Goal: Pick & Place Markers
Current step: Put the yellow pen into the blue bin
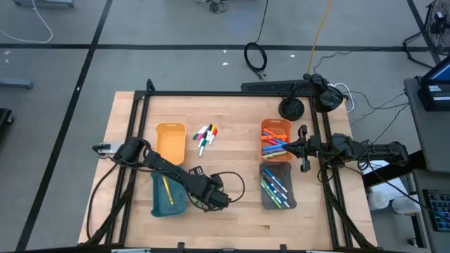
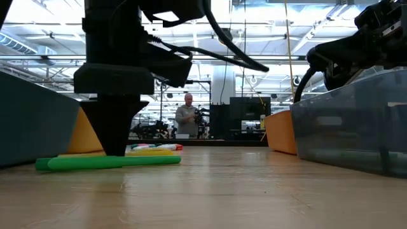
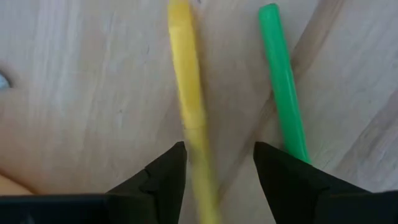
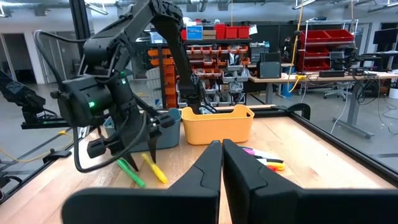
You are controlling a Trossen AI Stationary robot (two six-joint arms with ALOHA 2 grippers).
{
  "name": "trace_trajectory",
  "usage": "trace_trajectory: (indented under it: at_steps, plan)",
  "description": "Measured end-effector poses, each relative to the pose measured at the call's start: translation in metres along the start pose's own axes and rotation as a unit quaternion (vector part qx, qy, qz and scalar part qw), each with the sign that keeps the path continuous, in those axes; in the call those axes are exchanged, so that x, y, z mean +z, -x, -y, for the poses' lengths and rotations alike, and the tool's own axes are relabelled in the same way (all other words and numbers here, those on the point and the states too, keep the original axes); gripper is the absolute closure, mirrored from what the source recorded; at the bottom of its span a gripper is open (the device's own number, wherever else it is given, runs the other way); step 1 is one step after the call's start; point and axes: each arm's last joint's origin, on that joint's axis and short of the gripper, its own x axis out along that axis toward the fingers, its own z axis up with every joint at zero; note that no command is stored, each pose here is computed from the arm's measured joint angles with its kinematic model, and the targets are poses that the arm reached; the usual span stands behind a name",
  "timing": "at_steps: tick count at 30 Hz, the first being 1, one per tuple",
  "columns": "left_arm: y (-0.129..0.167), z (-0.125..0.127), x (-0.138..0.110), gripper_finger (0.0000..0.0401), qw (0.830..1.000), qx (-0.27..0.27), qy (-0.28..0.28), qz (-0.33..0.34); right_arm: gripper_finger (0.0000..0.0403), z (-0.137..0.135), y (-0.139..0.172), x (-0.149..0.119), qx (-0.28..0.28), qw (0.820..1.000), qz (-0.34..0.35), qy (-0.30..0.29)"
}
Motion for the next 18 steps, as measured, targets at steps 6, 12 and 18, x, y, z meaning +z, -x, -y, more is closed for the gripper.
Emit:
trace_trajectory:
  at_steps: [6,12,18]
  plan:
    - [-0.006,0.001,0.0,0.0203,1.0,-0.019,-0.001,0.01,0.0399,0.0,0.0,0.0,0.0,1.0,0.0,0.0]
    - [-0.009,-0.003,0.002,0.0203,0.997,-0.034,0.063,-0.011,0.0399,0.0,0.0,0.0,0.0,1.0,0.0,0.0]
    - [-0.012,-0.006,0.008,0.0213,0.995,-0.057,0.083,-0.024,0.0399,0.0,0.0,0.0,0.0,1.0,0.0,0.0]
